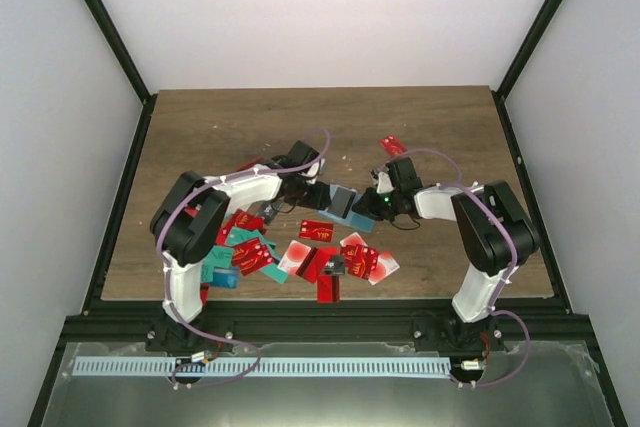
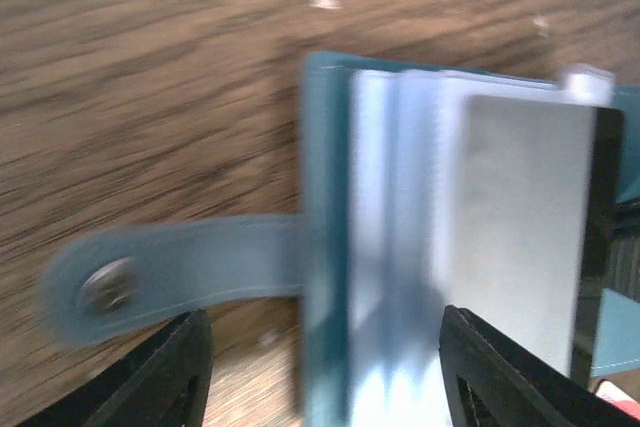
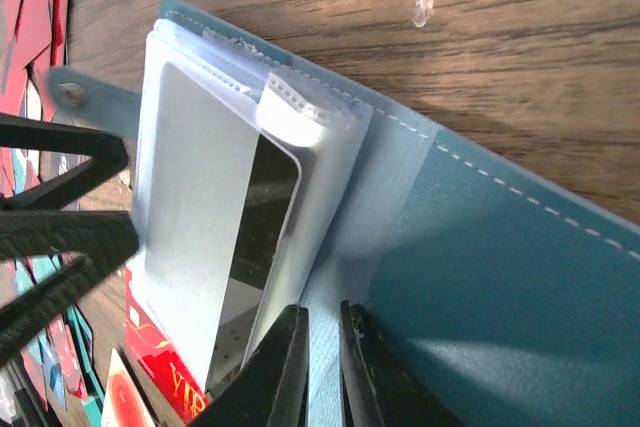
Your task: Put the credit cards into the card holder
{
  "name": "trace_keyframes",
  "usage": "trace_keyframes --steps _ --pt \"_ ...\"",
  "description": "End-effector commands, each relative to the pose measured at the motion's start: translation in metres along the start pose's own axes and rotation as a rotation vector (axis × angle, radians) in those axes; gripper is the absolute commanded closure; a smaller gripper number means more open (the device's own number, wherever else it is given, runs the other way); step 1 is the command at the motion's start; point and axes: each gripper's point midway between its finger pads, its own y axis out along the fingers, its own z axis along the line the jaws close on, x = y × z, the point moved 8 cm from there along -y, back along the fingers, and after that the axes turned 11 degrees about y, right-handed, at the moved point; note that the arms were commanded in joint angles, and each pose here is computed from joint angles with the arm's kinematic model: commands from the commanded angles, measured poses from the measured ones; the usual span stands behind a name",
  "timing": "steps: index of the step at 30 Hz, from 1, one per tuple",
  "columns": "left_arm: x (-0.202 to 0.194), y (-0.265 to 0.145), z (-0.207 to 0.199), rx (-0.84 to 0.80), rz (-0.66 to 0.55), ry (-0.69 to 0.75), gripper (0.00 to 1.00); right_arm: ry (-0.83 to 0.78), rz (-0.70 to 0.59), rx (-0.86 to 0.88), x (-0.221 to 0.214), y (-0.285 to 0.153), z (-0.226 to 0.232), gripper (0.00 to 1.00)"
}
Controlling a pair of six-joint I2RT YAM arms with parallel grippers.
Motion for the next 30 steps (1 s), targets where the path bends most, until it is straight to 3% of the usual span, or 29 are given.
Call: trace_keyframes --steps 1,8,13,16,20,26,30 --pt "0.006 -0.028 0.022 0.074 -0.081 -0.051 0.33 0.001 -0.002 -0.075 0.001 0.012 -0.013 0.89" --pt "0.008 -0.031 0.029 0.149 -0.081 -0.034 0.33 0.004 0.012 -0.079 -0.002 0.017 -0.020 0.89" --pt "0.011 -0.017 0.027 0.094 -0.089 -0.028 0.37 0.001 0.012 -0.074 -0.002 0.016 -0.019 0.90" --pt "0.014 -0.006 0.025 0.050 -0.092 -0.029 0.47 -0.002 0.012 -0.072 -0.002 0.016 -0.018 0.90" --pt "0.018 -0.002 0.019 -0.016 -0.112 -0.023 0.68 -0.006 0.010 -0.065 -0.001 0.014 -0.016 0.90" --pt "0.019 -0.006 0.019 -0.009 -0.117 -0.012 0.95 -0.013 0.001 -0.052 0.001 0.011 -0.011 0.90" --pt "0.025 -0.030 0.016 0.029 -0.146 -0.012 0.96 -0.030 -0.008 -0.033 0.004 0.003 -0.001 0.90"
